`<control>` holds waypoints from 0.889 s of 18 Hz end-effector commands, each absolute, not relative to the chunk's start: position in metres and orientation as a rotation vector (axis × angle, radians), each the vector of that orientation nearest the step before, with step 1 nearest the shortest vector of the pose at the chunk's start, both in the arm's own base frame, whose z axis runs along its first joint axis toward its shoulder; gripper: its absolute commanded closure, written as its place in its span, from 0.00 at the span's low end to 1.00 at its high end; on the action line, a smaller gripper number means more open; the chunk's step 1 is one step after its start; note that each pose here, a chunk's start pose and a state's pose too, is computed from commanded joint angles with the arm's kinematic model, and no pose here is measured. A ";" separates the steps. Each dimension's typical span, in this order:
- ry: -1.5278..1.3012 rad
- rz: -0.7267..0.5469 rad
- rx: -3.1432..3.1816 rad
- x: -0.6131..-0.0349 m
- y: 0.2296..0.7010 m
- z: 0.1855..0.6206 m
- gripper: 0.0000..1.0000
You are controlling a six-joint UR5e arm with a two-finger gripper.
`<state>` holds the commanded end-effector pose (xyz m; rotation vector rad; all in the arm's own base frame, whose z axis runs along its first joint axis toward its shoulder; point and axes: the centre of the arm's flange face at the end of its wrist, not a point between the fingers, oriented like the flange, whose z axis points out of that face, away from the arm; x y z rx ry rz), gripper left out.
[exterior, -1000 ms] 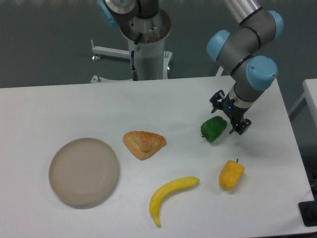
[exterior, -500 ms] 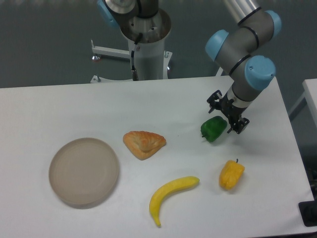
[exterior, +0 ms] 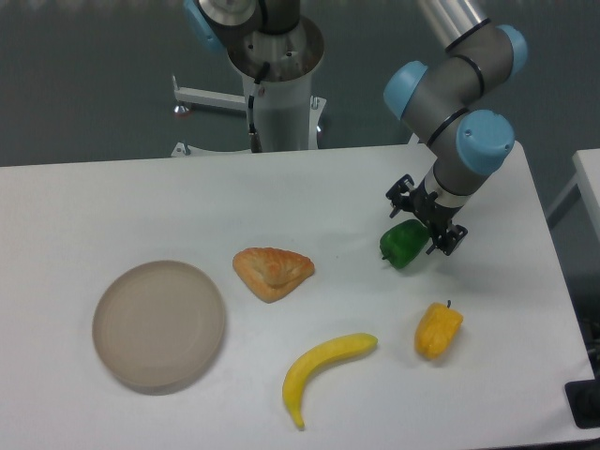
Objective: Pick up the green pepper from the table
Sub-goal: 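Lower the open gripper around the green pepper and close it, then lift the held green pepper off the table and carry it sideways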
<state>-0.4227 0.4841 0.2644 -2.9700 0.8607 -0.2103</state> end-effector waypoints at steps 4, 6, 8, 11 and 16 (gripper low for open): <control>0.865 -0.203 -2.967 -0.425 0.484 0.265 0.35; 0.867 -0.194 -2.965 -0.426 0.486 0.268 0.41; 0.865 -0.192 -2.965 -0.428 0.485 0.269 0.49; 0.863 -0.187 -2.965 -0.429 0.485 0.271 0.58; 0.896 -0.119 -2.942 -0.442 0.495 0.292 0.60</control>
